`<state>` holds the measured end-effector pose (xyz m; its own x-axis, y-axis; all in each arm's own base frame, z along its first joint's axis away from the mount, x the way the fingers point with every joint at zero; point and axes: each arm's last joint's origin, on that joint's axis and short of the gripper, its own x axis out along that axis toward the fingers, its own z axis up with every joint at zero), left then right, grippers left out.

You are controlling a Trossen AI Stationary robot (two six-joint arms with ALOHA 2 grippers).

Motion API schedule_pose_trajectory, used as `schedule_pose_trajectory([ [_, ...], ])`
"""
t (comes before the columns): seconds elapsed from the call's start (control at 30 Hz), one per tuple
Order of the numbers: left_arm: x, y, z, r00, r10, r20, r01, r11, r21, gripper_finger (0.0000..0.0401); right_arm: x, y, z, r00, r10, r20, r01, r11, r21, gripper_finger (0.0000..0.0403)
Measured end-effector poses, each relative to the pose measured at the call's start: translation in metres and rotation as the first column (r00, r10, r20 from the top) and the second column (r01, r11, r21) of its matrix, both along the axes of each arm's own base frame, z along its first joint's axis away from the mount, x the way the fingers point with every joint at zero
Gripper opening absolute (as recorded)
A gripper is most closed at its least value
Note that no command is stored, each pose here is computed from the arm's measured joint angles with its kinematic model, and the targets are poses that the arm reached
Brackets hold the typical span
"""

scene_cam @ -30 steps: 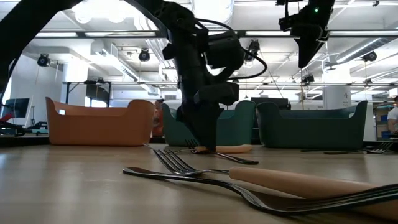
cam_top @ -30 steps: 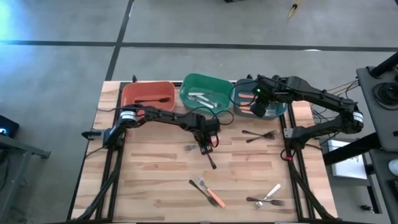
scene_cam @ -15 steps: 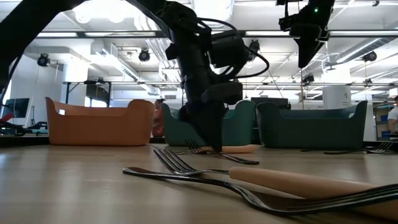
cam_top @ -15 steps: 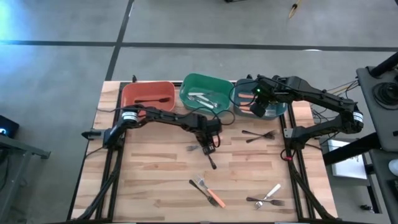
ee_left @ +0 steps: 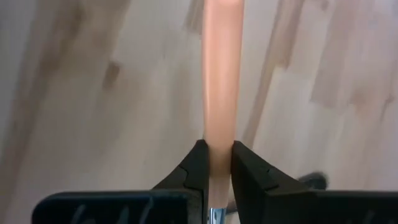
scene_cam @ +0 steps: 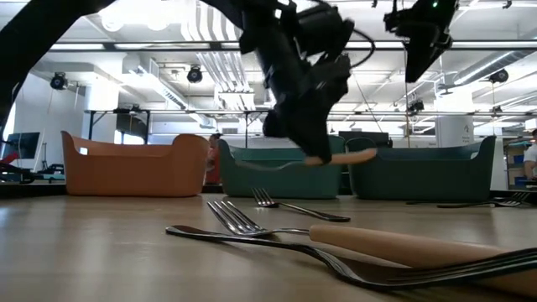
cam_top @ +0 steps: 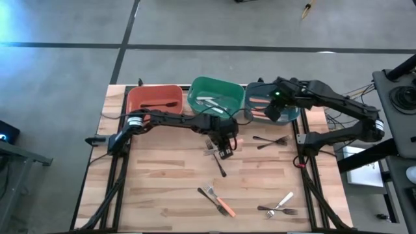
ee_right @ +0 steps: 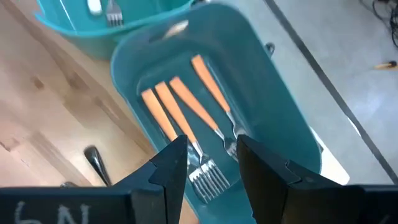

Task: Sort silverware by color (type)
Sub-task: Put the light orange fork into the blue bin

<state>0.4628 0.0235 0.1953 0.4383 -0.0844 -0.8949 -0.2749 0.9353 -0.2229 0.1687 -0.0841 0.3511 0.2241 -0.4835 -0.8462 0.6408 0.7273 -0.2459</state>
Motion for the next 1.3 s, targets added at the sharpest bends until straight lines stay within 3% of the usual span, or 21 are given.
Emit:
schedule_pose_trajectory([
  [0.13, 0.01, 0.001, 0.019, 0.994, -0.014, 0.105, 0.01, 0.999, 0.033, 0.0026, -0.013, 0.007, 0.015, 0.989, 0.008, 0.145, -0.007, 1.0, -0.012, 0.0132],
  [0.23, 0.019, 0.003, 0.032, 0.978, -0.006, 0.207, -0.004, 0.999, 0.049, 0.0026, -0.02, 0.013, 0.027, 0.953, 0.058, 0.297, -0.06, 0.998, -0.002, 0.0132],
  [0.4, 0.027, 0.016, 0.053, 0.943, 0.082, 0.324, -0.135, 0.98, 0.144, 0.0026, -0.028, 0.019, 0.045, 0.868, 0.1, 0.486, -0.096, 0.995, -0.033, 0.0132],
  [0.73, 0.033, 0.046, 0.118, 0.823, 0.19, 0.536, -0.346, 0.915, 0.206, 0.0026, -0.028, 0.019, 0.058, 0.776, 0.081, 0.626, -0.056, 0.997, -0.061, 0.0132],
  [0.97, 0.029, 0.055, 0.136, 0.786, 0.25, 0.565, -0.457, 0.851, 0.26, 0.0026, -0.023, 0.017, 0.069, 0.682, 0.067, 0.729, -0.022, 0.997, -0.071, 0.0132],
  [1.07, 0.027, 0.06, 0.144, 0.765, 0.271, 0.584, -0.483, 0.842, 0.242, 0.0026, -0.022, 0.017, 0.072, 0.64, 0.063, 0.766, -0.027, 0.998, -0.059, 0.0132],
  [1.3, 0.023, 0.069, 0.17, 0.699, 0.301, 0.648, -0.557, 0.798, 0.23, 0.0026, -0.018, 0.015, 0.075, 0.594, 0.031, 0.804, -0.008, 0.999, -0.032, 0.0132],
])
